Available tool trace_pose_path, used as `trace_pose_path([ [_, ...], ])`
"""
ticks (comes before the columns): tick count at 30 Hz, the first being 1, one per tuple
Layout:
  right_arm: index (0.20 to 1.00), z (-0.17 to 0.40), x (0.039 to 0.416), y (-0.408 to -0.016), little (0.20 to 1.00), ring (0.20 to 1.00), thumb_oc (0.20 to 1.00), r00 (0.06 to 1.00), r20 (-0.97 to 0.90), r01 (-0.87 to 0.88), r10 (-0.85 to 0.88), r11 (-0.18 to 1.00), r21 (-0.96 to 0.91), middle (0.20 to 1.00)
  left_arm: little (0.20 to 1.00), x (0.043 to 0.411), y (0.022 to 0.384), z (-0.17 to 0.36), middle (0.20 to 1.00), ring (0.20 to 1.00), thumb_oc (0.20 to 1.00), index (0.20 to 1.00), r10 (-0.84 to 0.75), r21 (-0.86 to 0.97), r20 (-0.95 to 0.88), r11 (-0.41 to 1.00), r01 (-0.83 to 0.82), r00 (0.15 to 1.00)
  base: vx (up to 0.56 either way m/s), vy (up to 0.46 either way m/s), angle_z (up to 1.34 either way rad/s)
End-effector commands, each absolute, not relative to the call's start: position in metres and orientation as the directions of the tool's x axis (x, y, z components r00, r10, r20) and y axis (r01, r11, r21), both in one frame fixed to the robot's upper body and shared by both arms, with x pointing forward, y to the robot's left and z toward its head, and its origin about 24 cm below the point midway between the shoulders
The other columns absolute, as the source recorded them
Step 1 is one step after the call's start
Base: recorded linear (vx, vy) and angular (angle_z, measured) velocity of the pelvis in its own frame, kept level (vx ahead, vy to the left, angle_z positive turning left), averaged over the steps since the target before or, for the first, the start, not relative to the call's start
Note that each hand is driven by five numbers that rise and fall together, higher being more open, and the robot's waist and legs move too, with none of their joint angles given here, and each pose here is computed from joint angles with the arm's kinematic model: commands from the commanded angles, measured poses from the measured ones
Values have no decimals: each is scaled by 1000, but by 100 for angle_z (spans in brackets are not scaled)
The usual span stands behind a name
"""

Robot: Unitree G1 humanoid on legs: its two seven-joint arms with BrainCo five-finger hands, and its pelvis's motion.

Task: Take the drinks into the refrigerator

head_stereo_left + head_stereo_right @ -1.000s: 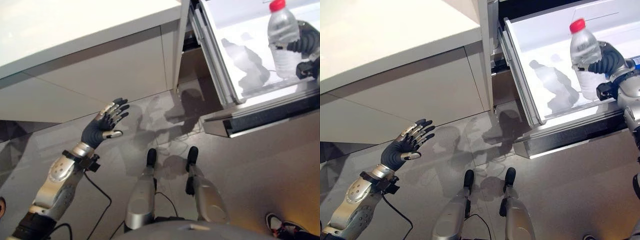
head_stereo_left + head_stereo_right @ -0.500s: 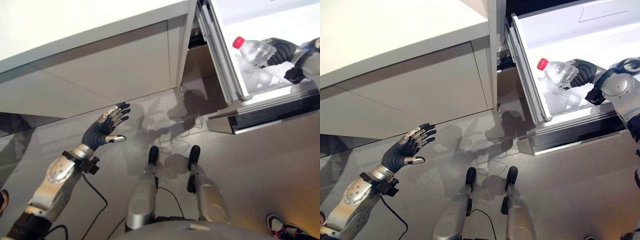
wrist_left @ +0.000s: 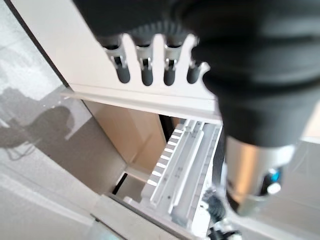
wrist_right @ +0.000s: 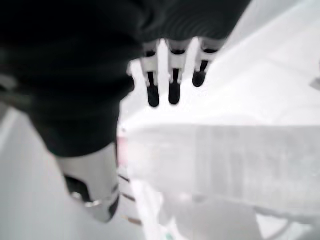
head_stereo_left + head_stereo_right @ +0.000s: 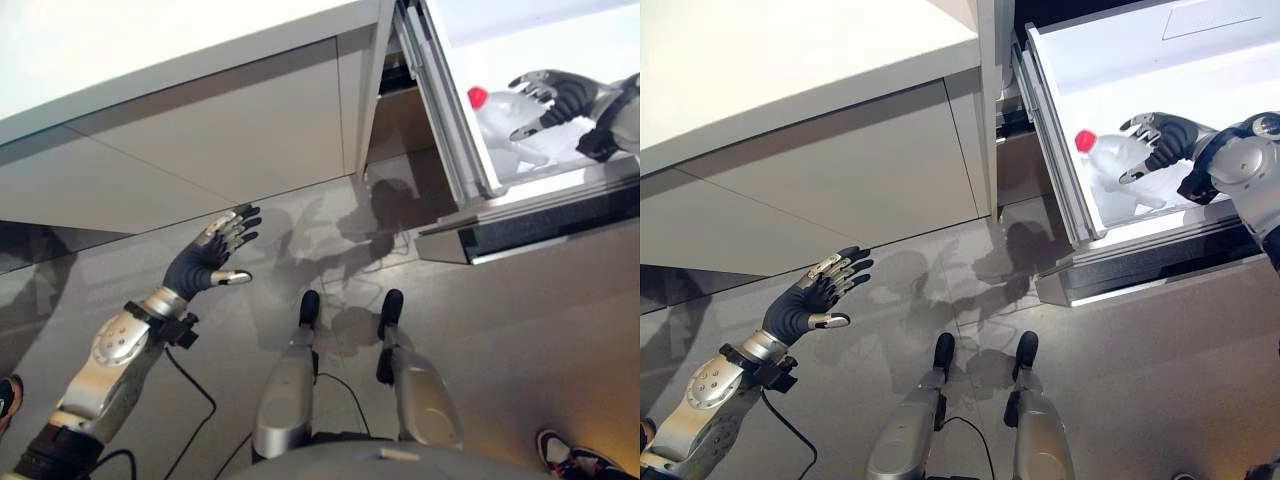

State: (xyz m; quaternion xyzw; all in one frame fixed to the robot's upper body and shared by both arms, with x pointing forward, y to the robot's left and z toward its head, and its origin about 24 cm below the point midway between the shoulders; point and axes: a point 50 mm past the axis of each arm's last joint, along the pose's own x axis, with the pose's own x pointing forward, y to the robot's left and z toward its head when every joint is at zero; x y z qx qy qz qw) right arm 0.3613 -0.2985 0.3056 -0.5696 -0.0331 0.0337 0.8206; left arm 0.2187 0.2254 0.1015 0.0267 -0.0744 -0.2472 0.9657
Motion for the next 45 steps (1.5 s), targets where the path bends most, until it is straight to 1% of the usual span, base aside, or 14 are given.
trace_pose_path([
  [1, 1000, 351, 345, -304, 1000, 1000, 1000, 986, 149, 119, 78, 304, -945, 1000, 1000, 211, 220, 111, 1000, 1000, 1000, 1000, -510, 117, 184, 860, 496, 840, 0, 0, 0],
  [17, 1000, 339, 329, -310, 1000, 1000, 1000, 978, 173, 121, 115, 364, -924, 1000, 1000, 215, 224, 112, 1000, 1000, 1000, 1000, -496, 95, 199, 868, 487, 845, 20, -7, 8],
  [22, 1000, 337, 300, -316, 1000, 1000, 1000, 951, 258, 165, 169, 428, -889, 1000, 1000, 210, 231, 111, 1000, 1000, 1000, 1000, -452, 78, 208, 892, 446, 868, 61, 0, 11],
  [23, 1000, 340, 289, -321, 1000, 1000, 1000, 925, 338, 217, 171, 491, -844, 1000, 1000, 208, 234, 108, 1000, 1000, 1000, 1000, -421, 61, 217, 906, 418, 881, 71, 7, 16],
  [26, 1000, 327, 263, -331, 1000, 1000, 1000, 901, 404, 261, 156, 549, -794, 1000, 1000, 205, 238, 108, 1000, 1000, 1000, 1000, -403, 73, 209, 915, 397, 891, 94, 17, 17],
  [27, 1000, 319, 251, -339, 1000, 1000, 1000, 872, 472, 313, 126, 599, -737, 1000, 1000, 201, 243, 103, 1000, 1000, 1000, 1000, -361, 57, 208, 932, 357, 909, 97, 19, -1],
  [29, 1000, 309, 228, -354, 1000, 1000, 1000, 851, 523, 383, 51, 621, -684, 1000, 1000, 200, 242, 103, 1000, 1000, 1000, 1000, -361, 62, 205, 933, 356, 910, 81, 38, -15],
  [34, 1000, 244, 186, -382, 1000, 1000, 1000, 826, 535, 514, -179, 630, -583, 1000, 1000, 195, 240, 92, 1000, 1000, 1000, 1000, -305, 26, 203, 952, 306, 930, 116, 62, -19],
  [36, 1000, 215, 171, -394, 1000, 1000, 1000, 819, 494, 560, -290, 591, -581, 1000, 1000, 193, 242, 90, 1000, 1000, 1000, 1000, -281, 19, 207, 959, 283, 937, 119, 84, -34],
  [37, 1000, 179, 155, -404, 1000, 1000, 1000, 804, 422, 594, -419, 561, -576, 1000, 1000, 189, 243, 87, 1000, 1000, 1000, 1000, -256, 20, 204, 966, 257, 945, 88, 71, -27],
  [39, 1000, 158, 148, -409, 1000, 1000, 1000, 794, 369, 601, -483, 534, -595, 1000, 1000, 187, 245, 85, 1000, 1000, 1000, 1000, -249, 37, 193, 968, 247, 949, 62, 71, -25],
  [43, 1000, 82, 127, -416, 1000, 1000, 1000, 754, 121, 582, -646, 571, -579, 1000, 1000, 183, 246, 82, 1000, 1000, 1000, 1000, -247, 58, 179, 969, 240, 952, 46, 54, -10],
  [44, 837, 63, 125, -413, 837, 837, 837, 747, 56, 574, -662, 601, -557, 837, 1000, 182, 247, 82, 1000, 1000, 1000, 1000, -237, 61, 177, 971, 229, 955, 14, 49, -1],
  [45, 602, 46, 122, -408, 602, 602, 602, 741, -6, 565, -671, 629, -535, 602, 1000, 182, 247, 81, 1000, 1000, 1000, 1000, -228, 52, 177, 974, 222, 958, 2, 54, -1],
])
